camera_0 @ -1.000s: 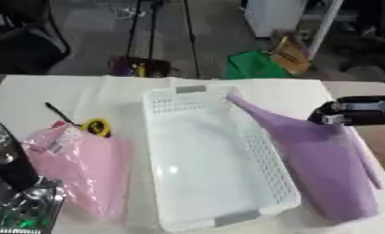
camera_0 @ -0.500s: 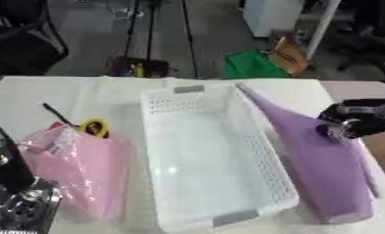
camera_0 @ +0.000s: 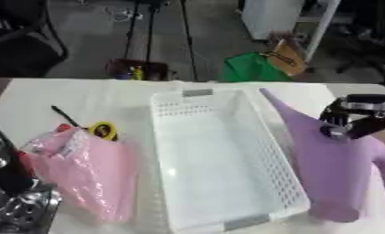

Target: Pick up objects on the table and place them in the box.

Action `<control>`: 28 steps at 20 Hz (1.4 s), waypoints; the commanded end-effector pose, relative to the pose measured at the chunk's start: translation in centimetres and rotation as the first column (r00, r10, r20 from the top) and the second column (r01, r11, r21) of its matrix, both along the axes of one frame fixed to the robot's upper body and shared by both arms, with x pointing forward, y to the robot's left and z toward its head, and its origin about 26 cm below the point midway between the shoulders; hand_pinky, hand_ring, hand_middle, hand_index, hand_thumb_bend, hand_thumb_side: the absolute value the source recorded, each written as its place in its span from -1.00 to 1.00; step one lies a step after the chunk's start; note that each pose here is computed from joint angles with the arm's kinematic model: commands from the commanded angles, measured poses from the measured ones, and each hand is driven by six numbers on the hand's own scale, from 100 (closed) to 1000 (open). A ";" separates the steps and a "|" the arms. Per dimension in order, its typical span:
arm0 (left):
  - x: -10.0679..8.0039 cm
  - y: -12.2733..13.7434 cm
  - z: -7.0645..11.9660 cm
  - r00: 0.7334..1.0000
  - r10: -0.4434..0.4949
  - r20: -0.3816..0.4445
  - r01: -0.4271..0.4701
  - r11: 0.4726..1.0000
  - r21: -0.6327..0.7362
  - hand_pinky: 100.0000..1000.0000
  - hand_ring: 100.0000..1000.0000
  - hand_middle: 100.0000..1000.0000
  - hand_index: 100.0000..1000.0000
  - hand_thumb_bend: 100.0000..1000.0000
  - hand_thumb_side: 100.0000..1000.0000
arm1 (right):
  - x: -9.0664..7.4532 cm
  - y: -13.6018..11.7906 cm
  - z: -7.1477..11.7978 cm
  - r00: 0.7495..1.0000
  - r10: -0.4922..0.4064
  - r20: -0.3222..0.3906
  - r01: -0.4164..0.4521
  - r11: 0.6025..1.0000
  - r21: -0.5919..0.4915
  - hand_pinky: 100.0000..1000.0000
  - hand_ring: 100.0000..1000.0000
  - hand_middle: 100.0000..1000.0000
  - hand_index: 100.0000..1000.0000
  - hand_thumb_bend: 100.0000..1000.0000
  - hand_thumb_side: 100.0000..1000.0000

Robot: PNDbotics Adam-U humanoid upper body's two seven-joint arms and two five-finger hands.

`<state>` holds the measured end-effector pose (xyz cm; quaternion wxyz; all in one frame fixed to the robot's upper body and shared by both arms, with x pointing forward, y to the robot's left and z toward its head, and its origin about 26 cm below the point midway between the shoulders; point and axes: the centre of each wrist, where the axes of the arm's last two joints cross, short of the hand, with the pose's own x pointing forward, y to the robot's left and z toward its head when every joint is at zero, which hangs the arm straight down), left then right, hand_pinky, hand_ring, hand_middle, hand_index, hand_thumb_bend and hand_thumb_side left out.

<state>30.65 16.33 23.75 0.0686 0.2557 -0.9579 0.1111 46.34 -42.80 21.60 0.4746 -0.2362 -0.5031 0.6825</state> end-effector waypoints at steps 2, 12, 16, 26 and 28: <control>-0.2 -0.3 0.6 1.000 -0.014 0.023 0.015 1.000 -0.007 0.31 0.22 0.40 0.45 -1.00 0.96 | -0.3 -1.1 -0.3 0.919 0.291 -0.266 -0.348 0.916 -0.202 0.04 0.04 -0.05 0.35 -0.73 -0.43; -0.3 -0.4 0.6 1.000 -0.020 0.022 0.021 1.000 -0.006 0.30 0.22 0.40 0.45 -1.00 0.96 | 0.4 -0.5 -1.7 0.908 0.262 -0.327 -0.345 0.911 -0.226 0.05 0.07 -0.03 0.30 -0.69 -0.52; -0.3 -0.4 0.6 1.000 -0.019 0.021 0.019 1.000 -0.010 0.30 0.22 0.40 0.45 -1.00 0.96 | 0.8 -0.7 -2.6 0.906 0.196 -0.375 -0.302 0.920 -0.249 0.04 0.06 -0.04 0.28 -0.72 -0.58; -0.3 -0.4 0.5 1.000 -0.017 0.020 0.017 1.000 -0.019 0.30 0.22 0.40 0.44 -1.00 0.96 | 1.1 -1.0 -4.6 0.877 0.097 -0.471 -0.237 0.940 -0.246 -0.04 -0.02 -0.12 0.19 -0.82 -0.68; -0.3 -0.4 0.5 1.000 -0.017 0.019 0.017 1.000 -0.019 0.30 0.22 0.40 0.44 -1.00 0.96 | 1.0 -1.0 -4.8 0.870 0.088 -0.484 -0.230 0.943 -0.242 -0.07 -0.05 -0.15 0.16 -0.87 -0.67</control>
